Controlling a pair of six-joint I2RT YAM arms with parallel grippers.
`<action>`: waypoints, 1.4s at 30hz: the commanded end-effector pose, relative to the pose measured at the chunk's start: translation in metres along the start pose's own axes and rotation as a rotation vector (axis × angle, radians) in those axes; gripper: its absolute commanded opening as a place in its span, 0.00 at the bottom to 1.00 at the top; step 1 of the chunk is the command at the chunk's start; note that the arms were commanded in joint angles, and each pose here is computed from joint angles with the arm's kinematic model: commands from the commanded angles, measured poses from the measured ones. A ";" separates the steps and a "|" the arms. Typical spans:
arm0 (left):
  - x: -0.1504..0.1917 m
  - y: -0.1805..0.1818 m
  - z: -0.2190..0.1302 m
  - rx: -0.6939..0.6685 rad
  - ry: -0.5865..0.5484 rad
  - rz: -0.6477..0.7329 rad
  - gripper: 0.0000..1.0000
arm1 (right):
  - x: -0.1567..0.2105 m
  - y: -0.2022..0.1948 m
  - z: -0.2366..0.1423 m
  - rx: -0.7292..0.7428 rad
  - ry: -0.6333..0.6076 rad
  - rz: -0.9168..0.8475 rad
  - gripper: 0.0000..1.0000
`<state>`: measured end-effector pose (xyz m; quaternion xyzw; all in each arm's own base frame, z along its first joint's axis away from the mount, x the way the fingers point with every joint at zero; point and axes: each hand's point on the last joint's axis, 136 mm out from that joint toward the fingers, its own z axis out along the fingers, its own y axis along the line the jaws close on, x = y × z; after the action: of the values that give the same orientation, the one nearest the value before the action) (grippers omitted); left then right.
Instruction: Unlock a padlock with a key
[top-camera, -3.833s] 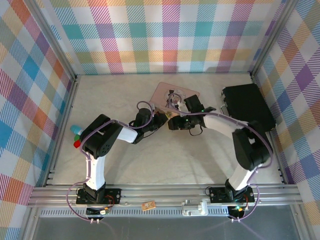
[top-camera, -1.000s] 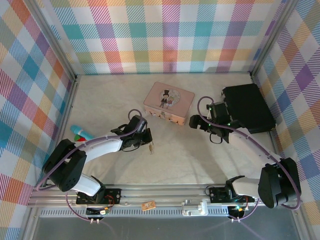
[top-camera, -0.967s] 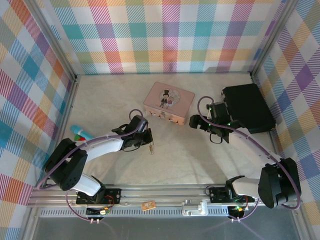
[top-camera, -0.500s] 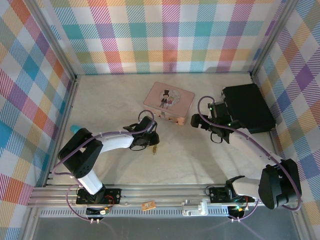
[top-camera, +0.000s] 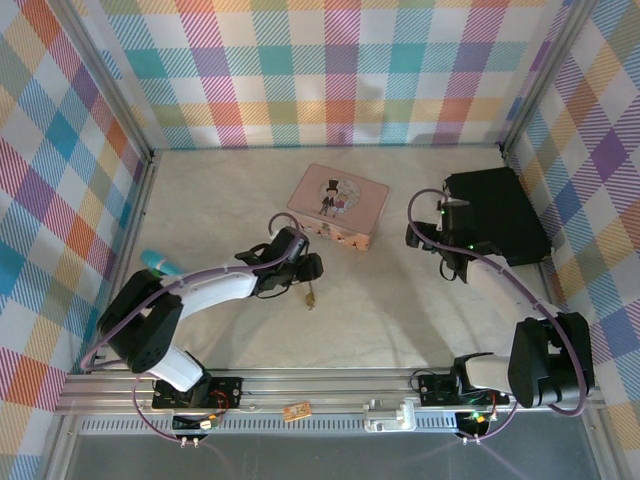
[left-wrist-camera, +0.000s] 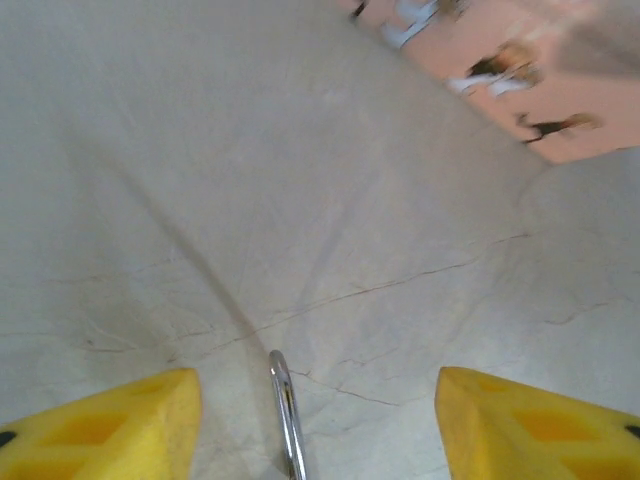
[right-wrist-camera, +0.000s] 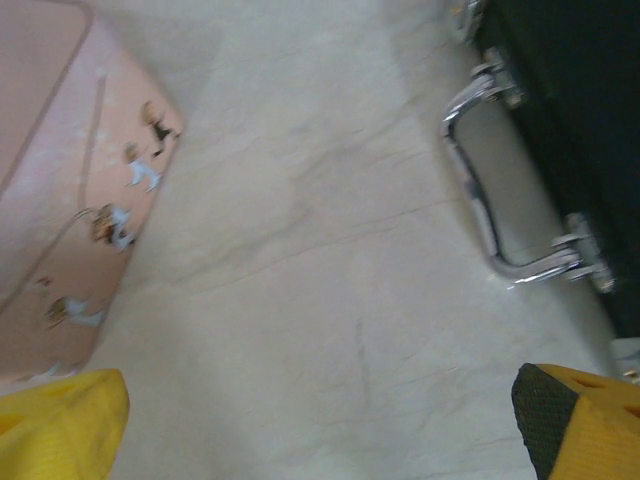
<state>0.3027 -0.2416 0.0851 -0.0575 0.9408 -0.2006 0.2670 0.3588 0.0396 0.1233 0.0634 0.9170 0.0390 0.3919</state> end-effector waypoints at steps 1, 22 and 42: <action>-0.046 0.011 -0.039 -0.068 -0.181 0.034 0.77 | -0.020 -0.021 0.011 0.054 -0.129 -0.078 0.99; -0.147 0.214 -0.088 -0.638 -0.614 0.066 0.96 | -0.010 -0.032 0.049 -0.045 -0.397 -0.090 0.99; -0.131 0.223 -0.038 -0.428 -0.687 0.210 0.98 | -0.008 -0.022 0.050 -0.094 -0.373 -0.122 0.99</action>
<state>0.3840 0.0069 0.0679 -0.0842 0.8368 0.0770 0.5355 0.3914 0.0158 0.0796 0.0075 0.8402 0.0430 0.5405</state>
